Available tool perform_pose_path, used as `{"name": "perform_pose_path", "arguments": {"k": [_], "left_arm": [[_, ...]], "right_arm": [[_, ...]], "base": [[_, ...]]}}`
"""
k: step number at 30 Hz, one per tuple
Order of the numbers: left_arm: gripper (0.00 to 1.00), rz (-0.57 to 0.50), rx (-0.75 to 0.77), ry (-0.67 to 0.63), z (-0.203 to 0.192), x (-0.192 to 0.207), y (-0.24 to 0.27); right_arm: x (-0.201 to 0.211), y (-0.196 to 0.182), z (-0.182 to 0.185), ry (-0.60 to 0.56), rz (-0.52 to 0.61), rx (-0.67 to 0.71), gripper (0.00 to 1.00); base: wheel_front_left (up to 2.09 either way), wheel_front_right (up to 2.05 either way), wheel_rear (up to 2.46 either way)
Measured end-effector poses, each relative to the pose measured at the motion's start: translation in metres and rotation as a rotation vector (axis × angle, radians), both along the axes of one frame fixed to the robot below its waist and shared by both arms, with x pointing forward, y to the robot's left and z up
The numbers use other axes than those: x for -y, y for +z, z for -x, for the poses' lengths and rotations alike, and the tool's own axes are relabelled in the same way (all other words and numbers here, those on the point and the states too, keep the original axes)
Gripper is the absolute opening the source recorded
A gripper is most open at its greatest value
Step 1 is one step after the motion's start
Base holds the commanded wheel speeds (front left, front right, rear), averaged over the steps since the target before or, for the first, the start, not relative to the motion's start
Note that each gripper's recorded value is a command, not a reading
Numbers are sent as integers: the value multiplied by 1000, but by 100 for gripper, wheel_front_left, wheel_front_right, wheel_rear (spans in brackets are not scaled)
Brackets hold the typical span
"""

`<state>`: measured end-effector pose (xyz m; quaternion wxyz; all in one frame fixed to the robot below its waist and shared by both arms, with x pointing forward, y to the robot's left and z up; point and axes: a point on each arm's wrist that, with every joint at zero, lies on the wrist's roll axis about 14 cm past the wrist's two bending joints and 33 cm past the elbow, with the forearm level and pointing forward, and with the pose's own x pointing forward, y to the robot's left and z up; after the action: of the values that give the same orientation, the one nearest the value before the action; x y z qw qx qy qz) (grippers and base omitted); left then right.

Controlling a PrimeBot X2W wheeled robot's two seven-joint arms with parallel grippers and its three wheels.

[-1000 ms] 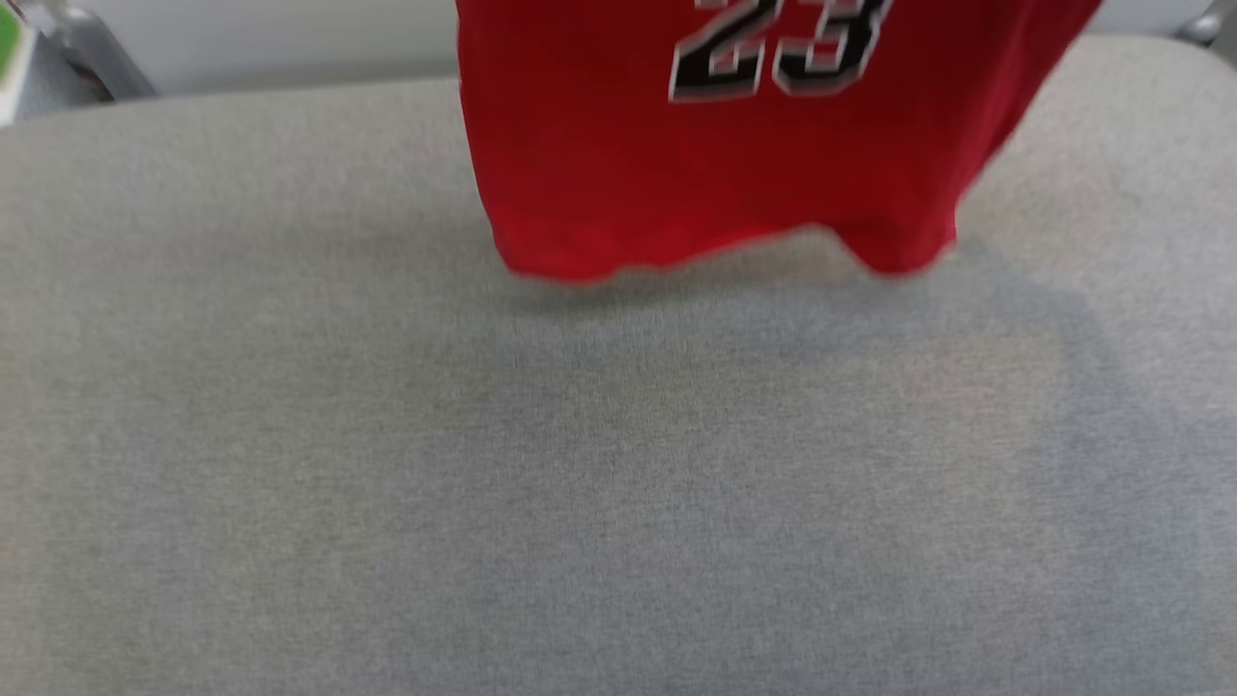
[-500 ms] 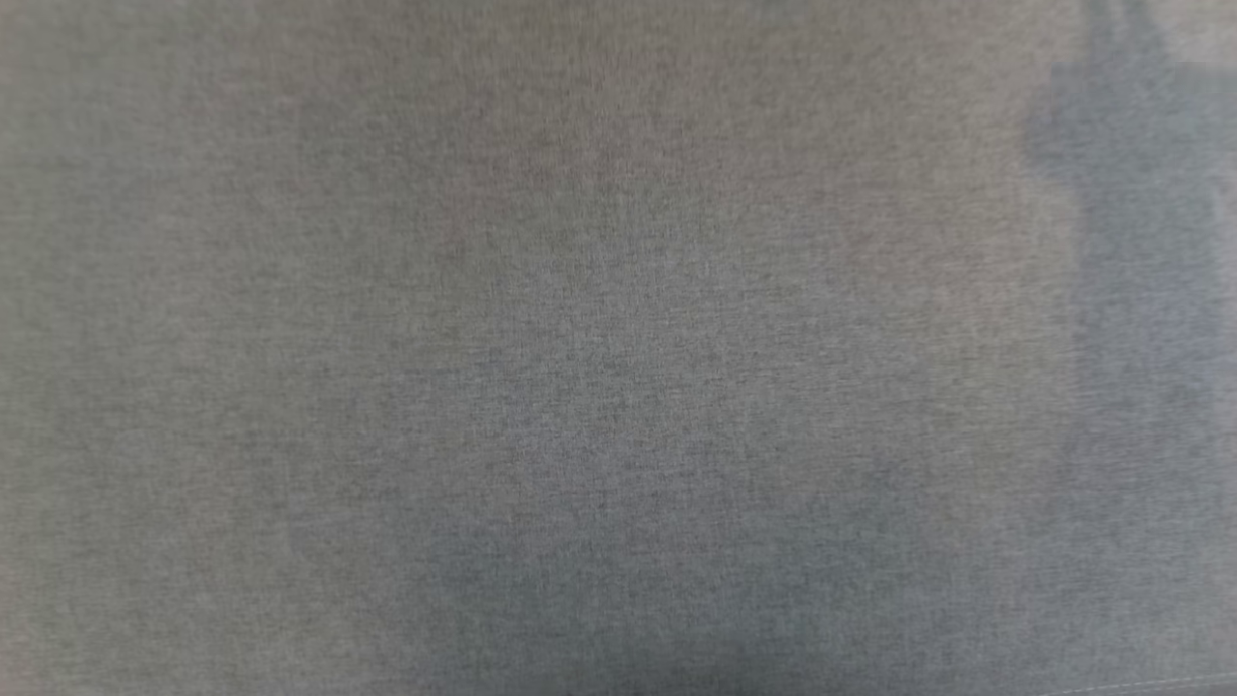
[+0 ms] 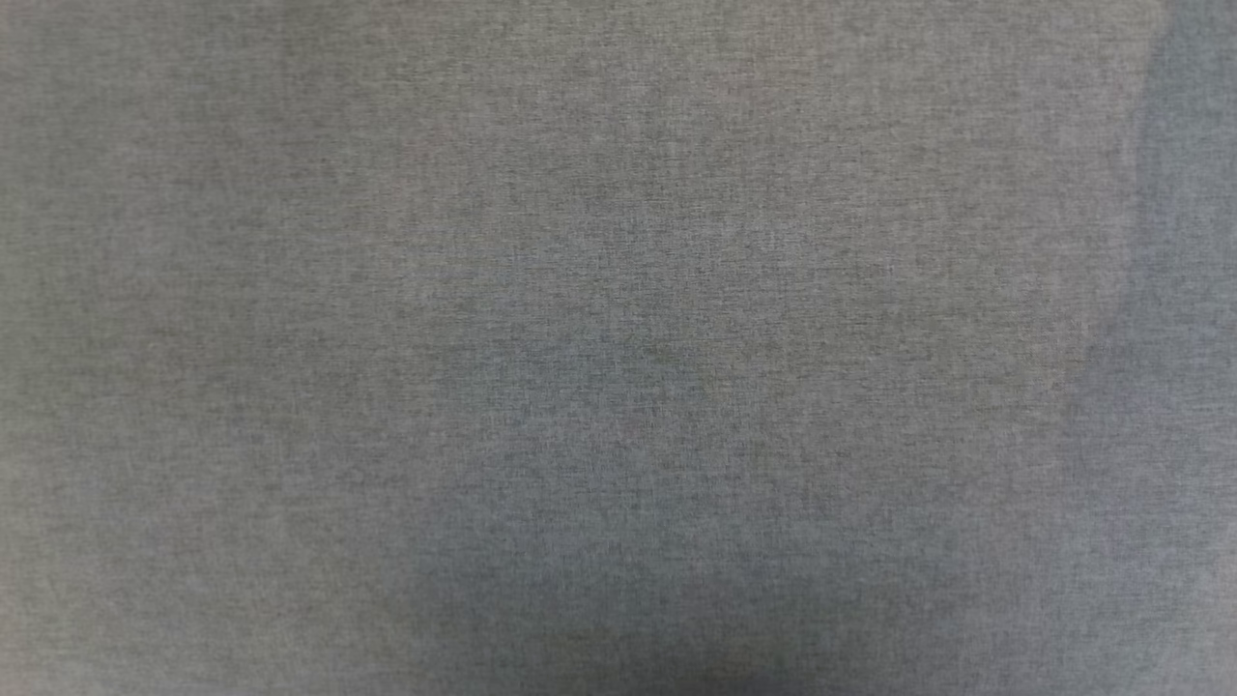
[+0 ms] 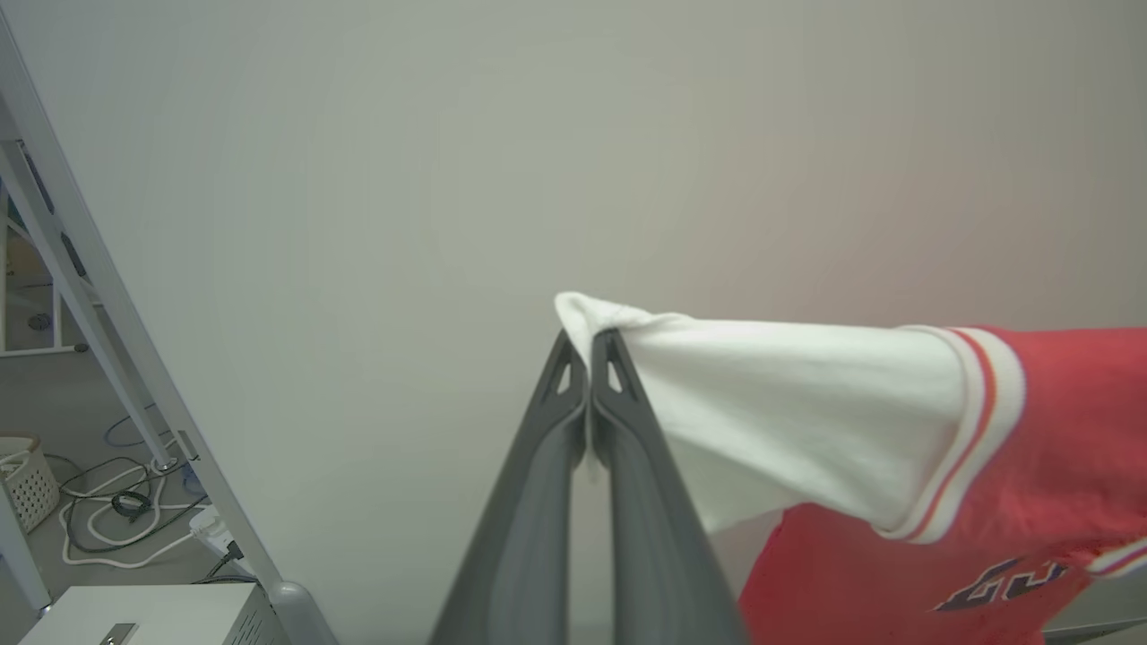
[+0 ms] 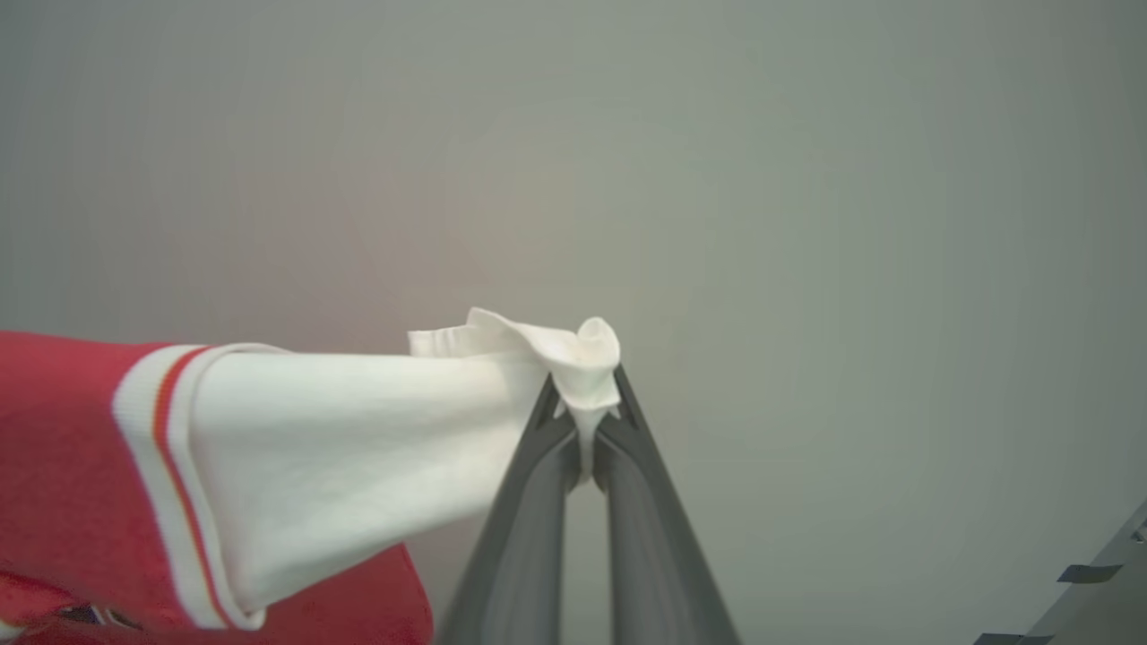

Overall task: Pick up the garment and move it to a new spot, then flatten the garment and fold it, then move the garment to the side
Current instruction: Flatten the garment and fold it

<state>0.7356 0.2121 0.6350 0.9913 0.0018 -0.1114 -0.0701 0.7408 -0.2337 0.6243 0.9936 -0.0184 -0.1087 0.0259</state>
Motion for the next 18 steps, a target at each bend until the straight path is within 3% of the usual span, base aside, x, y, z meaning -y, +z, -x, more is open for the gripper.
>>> {"name": "perform_pose_path", "arguments": {"k": [7, 18], "left_arm": [[0, 65, -139, -16, 30, 1, -71], [0, 108, -433, 24, 126, -17, -162]], "right_arm": [[-8, -85, 28, 33, -6, -203, 0], [17, -156, 115, 4, -123, -495, 0]], "base": [[0, 0, 0], [0, 0, 0]]}}
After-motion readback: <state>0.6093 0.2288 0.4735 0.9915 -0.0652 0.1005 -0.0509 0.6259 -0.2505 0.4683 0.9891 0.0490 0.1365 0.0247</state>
